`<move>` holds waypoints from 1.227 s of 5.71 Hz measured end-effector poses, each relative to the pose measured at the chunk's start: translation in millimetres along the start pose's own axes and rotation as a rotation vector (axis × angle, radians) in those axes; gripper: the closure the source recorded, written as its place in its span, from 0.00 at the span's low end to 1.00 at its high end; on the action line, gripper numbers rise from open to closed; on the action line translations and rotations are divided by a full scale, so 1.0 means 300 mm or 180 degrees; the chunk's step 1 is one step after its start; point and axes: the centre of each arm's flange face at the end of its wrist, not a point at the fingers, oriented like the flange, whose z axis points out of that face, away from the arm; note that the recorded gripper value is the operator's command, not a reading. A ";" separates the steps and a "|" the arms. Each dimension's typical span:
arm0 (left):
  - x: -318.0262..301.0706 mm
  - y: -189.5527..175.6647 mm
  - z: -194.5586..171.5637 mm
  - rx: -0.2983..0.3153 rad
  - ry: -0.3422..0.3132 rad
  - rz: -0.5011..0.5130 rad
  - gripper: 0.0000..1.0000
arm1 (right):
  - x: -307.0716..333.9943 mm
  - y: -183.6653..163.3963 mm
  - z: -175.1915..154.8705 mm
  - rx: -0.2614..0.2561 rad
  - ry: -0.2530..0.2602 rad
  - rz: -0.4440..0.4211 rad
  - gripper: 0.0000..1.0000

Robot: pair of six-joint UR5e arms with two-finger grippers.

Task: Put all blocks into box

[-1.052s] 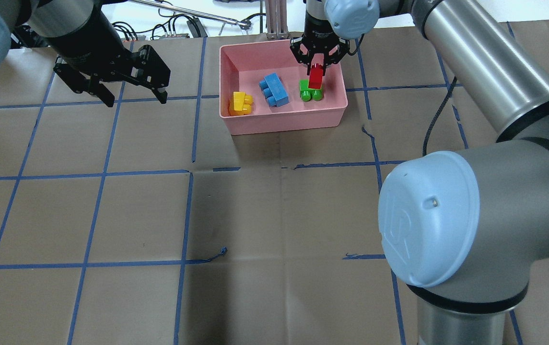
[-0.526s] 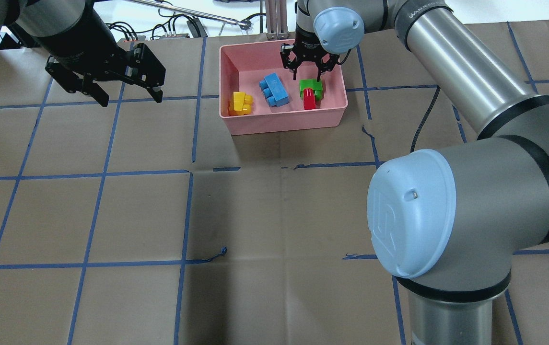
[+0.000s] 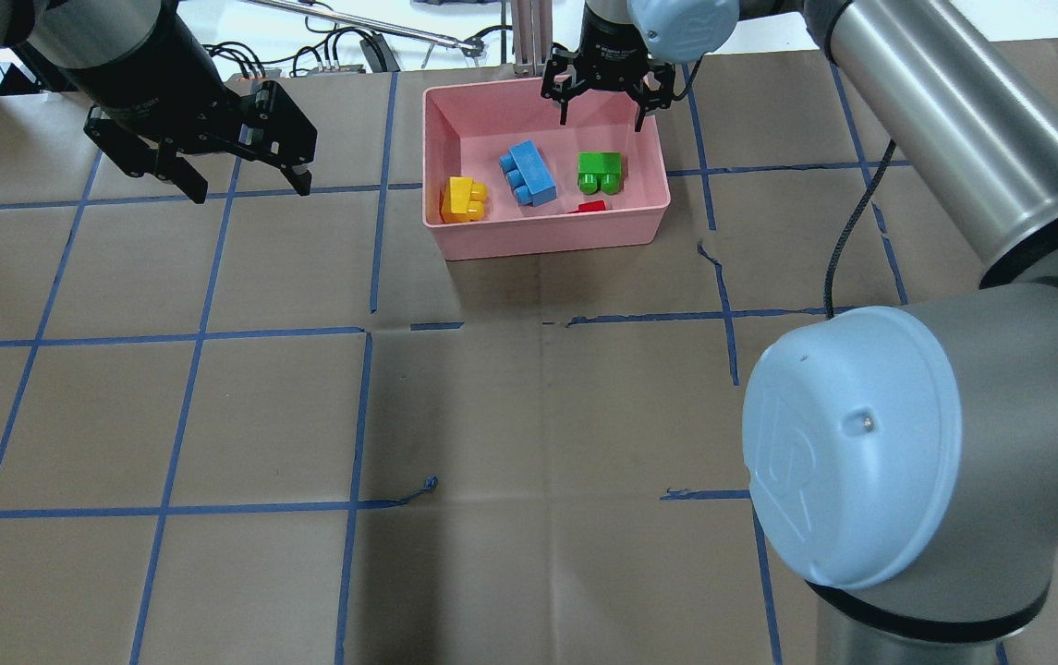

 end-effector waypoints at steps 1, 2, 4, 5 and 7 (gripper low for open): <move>-0.001 0.000 0.001 -0.0002 0.0000 -0.0002 0.00 | 0.093 0.062 -0.114 -0.0131 0.0044 -0.0140 0.01; -0.002 0.000 0.000 0.0003 -0.0001 -0.0005 0.00 | 0.216 0.147 -0.216 -0.0246 0.0066 -0.0260 0.01; -0.001 0.000 -0.002 0.0006 -0.0001 -0.0007 0.00 | 0.363 0.451 -0.350 -0.0307 0.0146 -0.0319 0.01; -0.001 0.000 -0.003 0.0009 -0.0001 -0.0007 0.00 | 0.398 0.599 -0.397 -0.0266 0.0235 -0.0316 0.01; -0.001 0.001 -0.009 0.0014 0.0001 -0.0003 0.00 | 0.435 0.718 -0.460 -0.0168 0.0402 -0.0301 0.01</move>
